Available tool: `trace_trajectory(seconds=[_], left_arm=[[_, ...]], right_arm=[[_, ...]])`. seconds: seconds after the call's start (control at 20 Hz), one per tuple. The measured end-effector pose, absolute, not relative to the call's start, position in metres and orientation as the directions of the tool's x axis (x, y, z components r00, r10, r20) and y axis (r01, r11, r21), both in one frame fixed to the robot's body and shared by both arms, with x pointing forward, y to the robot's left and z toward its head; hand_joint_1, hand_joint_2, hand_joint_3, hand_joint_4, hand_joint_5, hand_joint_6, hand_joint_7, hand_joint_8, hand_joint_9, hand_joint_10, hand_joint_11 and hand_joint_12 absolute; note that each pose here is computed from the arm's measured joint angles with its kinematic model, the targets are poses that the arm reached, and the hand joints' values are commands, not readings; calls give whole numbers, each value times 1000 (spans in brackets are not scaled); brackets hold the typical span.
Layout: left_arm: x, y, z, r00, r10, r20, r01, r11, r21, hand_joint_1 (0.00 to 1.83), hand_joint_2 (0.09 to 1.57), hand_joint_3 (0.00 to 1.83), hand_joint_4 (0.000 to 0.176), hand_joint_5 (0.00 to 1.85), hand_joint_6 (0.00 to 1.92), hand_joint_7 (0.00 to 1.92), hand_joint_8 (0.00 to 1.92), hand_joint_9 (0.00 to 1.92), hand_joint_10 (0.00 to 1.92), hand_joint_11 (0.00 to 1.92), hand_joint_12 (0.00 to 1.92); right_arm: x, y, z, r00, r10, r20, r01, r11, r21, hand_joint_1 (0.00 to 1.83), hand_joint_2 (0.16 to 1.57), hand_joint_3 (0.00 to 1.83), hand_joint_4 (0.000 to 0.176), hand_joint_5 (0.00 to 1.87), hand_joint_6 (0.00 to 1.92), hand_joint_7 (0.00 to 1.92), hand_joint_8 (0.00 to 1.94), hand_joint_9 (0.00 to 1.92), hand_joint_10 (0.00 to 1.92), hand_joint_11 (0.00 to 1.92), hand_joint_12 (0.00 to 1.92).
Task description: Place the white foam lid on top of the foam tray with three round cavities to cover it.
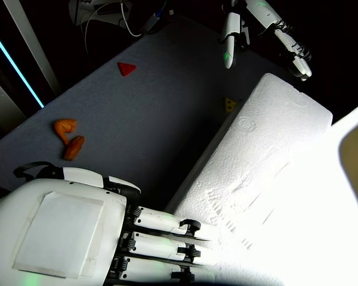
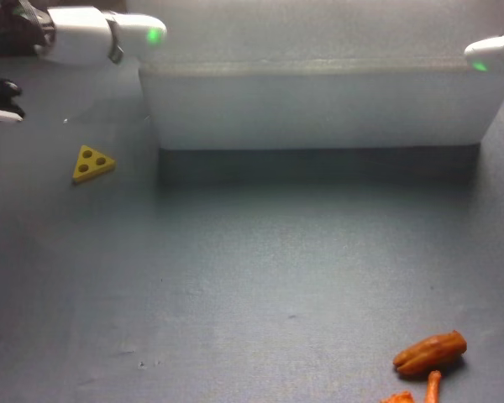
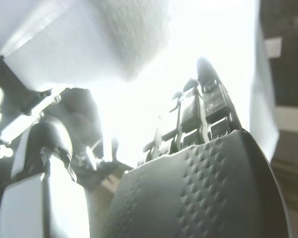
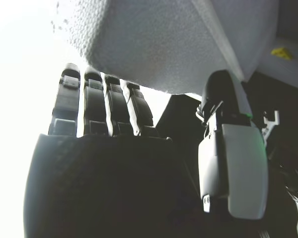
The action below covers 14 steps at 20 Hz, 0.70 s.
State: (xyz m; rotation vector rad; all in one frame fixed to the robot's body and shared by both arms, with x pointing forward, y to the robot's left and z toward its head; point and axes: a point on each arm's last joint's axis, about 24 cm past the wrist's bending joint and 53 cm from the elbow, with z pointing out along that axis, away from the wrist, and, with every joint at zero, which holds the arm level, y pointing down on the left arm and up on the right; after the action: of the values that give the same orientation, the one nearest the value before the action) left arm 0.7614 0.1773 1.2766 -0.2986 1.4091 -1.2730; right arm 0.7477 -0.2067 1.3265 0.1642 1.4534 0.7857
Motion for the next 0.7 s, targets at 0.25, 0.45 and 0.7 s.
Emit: trace_trajectory(seconds=[0.25, 0.45, 0.7], left_arm=[[759, 174, 1266, -342, -771, -536, 454, 364, -813, 465, 1093, 0, 80, 0, 0, 0, 0, 0, 0, 0, 0], [747, 173, 1257, -366, -765, -530, 455, 350, -819, 452, 1063, 0, 81, 0, 0, 0, 0, 0, 0, 0, 0], [735, 175, 1258, -377, -760, -528, 471, 334, -817, 464, 1065, 0, 84, 0, 0, 0, 0, 0, 0, 12, 5]], right_arm=[[747, -214, 1318, -80, 568, -819, -359, 750, 555, 415, 1195, 4, 0, 0, 0, 0, 0, 0, 0, 4, 2], [736, -219, 1316, -78, 555, -828, -358, 760, 543, 433, 1195, 0, 0, 0, 0, 0, 0, 0, 0, 0, 0], [723, -224, 1316, -71, 530, -845, -365, 774, 517, 436, 1197, 0, 0, 0, 0, 0, 0, 0, 0, 3, 1]])
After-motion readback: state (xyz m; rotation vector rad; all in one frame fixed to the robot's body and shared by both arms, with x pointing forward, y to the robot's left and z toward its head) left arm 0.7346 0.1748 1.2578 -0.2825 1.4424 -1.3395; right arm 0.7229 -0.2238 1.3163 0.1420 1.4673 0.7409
